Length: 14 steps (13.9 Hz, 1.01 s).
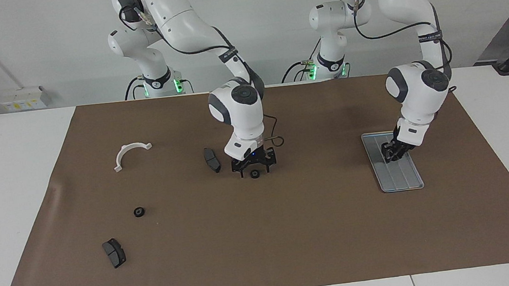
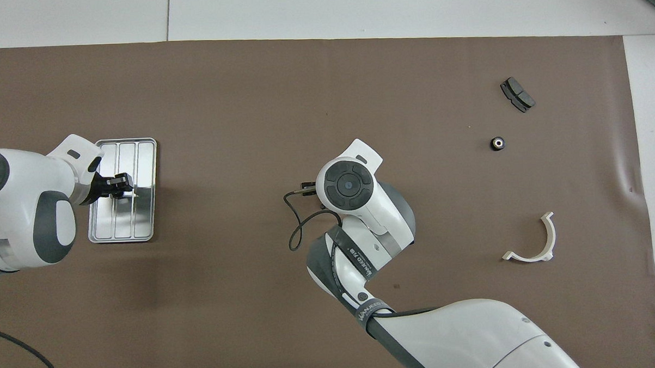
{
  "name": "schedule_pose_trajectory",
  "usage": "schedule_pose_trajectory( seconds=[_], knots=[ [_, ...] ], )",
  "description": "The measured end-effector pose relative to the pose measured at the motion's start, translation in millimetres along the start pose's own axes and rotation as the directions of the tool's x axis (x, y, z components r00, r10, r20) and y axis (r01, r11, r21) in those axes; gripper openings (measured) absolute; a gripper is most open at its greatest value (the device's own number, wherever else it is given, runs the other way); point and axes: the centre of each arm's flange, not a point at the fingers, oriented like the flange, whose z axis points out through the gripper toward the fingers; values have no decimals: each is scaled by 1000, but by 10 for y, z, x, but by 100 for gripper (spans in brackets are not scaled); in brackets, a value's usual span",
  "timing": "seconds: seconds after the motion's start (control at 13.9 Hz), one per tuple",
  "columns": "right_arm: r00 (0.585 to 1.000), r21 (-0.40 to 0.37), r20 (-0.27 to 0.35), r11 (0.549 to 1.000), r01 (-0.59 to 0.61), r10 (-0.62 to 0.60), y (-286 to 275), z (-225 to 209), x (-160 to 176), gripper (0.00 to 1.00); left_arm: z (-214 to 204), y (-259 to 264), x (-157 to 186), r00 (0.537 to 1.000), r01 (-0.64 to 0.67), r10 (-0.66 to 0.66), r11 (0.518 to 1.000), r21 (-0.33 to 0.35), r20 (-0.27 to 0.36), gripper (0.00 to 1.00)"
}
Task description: Place bearing gear from tray to pile
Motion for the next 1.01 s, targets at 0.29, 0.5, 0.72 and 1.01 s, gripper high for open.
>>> schedule_pose_trajectory(
  seconds=[0.29,0.5,0.72,1.01],
  knots=[
    [1000,-6,12,1000,6,-6,-9,51,-55,78,3,6,-4,1000,-1,1,1000,-1,-2,39],
    [1000,-7,11,1000,9,-9,-13,50,-67,62,-2,15,-2,1000,-2,2,1000,-1,-5,27],
    [1000,-7,8,1000,9,-9,-10,18,-63,35,-3,15,-2,1000,-2,2,1000,-1,-5,25],
    [1000,-6,6,1000,-16,16,-7,7,-55,35,-18,52,14,1000,13,-13,1000,-4,-16,25]
  ],
)
